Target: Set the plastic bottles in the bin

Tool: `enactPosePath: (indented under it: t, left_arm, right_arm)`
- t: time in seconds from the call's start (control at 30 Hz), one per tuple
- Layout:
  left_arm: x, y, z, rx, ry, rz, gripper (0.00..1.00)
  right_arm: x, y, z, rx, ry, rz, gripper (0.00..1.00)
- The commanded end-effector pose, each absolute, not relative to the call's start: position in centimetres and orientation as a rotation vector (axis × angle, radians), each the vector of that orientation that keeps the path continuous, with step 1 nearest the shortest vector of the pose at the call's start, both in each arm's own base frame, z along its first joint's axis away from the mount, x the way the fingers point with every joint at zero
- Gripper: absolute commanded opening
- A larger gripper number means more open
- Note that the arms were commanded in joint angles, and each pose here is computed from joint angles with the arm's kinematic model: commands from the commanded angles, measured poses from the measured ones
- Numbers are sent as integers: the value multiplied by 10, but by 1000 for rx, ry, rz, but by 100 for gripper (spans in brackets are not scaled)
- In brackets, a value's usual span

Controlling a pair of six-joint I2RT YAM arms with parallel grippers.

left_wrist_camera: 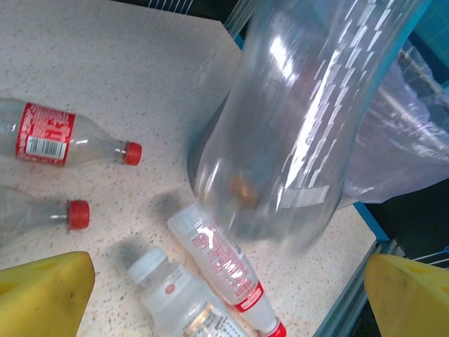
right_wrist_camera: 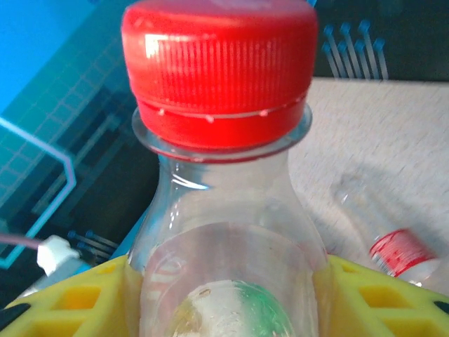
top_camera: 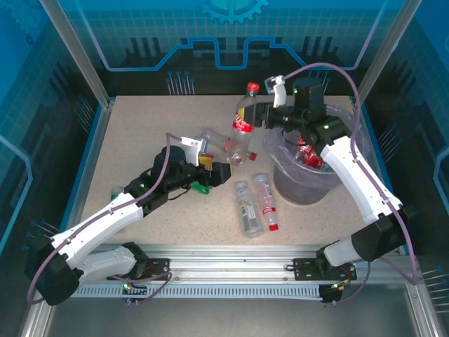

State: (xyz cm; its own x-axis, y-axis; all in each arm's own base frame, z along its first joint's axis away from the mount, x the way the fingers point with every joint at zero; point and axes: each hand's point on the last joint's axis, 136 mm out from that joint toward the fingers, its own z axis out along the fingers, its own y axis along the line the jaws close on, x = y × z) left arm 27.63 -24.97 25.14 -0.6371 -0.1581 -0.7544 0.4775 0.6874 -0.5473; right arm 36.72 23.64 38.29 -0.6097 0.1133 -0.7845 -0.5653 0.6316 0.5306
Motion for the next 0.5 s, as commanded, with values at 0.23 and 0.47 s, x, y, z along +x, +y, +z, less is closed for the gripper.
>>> enactPosePath:
  t: [0.23,0.47]
  left_arm:
    - [264,-231,188,69,2272,-834,98]
    - [277,-260,223,88,2169,-999,91]
  right_arm:
    - [342,86,481,-111,1852,558,53]
    - [337,42,454,-3,1900,458,53]
